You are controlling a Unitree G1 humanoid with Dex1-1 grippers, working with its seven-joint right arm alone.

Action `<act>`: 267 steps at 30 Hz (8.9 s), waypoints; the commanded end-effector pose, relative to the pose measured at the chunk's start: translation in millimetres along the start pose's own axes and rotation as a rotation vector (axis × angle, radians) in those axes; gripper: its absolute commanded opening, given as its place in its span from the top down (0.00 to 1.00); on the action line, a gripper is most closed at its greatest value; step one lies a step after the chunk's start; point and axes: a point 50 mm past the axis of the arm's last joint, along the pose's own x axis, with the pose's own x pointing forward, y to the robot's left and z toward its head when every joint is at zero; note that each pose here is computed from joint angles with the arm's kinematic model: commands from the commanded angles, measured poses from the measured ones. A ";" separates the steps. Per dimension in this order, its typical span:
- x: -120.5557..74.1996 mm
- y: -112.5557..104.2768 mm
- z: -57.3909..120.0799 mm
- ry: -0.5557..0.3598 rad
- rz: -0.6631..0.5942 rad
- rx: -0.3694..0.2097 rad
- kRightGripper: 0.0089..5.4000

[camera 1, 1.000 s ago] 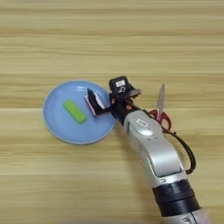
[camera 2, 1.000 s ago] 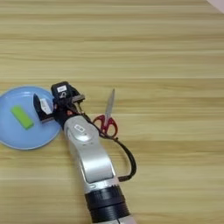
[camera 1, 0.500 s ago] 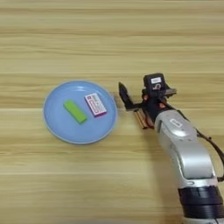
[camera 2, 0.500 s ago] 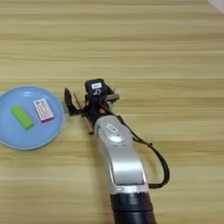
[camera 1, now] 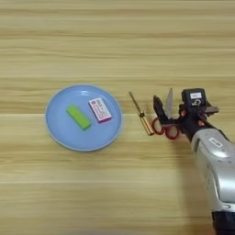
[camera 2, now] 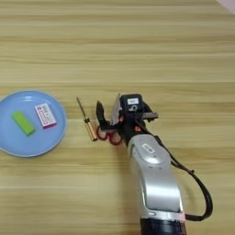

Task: Move the objects on the table

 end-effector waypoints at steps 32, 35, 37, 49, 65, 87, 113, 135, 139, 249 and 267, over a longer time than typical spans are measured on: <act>4.7 6.3 -14.9 0.004 0.043 -0.074 0.01; 4.7 8.4 -14.3 0.001 0.051 -0.075 0.01; 4.7 10.4 -14.3 0.000 0.059 -0.076 0.01; 4.9 14.6 -12.4 -0.009 0.072 -0.076 0.01; -1.6 2.2 -25.2 0.062 0.031 -0.128 0.01; -6.6 -32.1 -29.0 0.097 -0.089 -0.149 0.01; -11.4 4.4 7.3 -0.133 0.032 -0.080 0.01; -3.3 87.1 38.8 -0.251 0.325 -0.113 0.01; 2.5 104.8 41.2 -0.253 0.388 -0.125 0.01; 26.0 164.3 -3.2 0.129 0.576 -0.101 0.70; 23.9 158.2 13.7 0.057 0.534 -0.076 0.74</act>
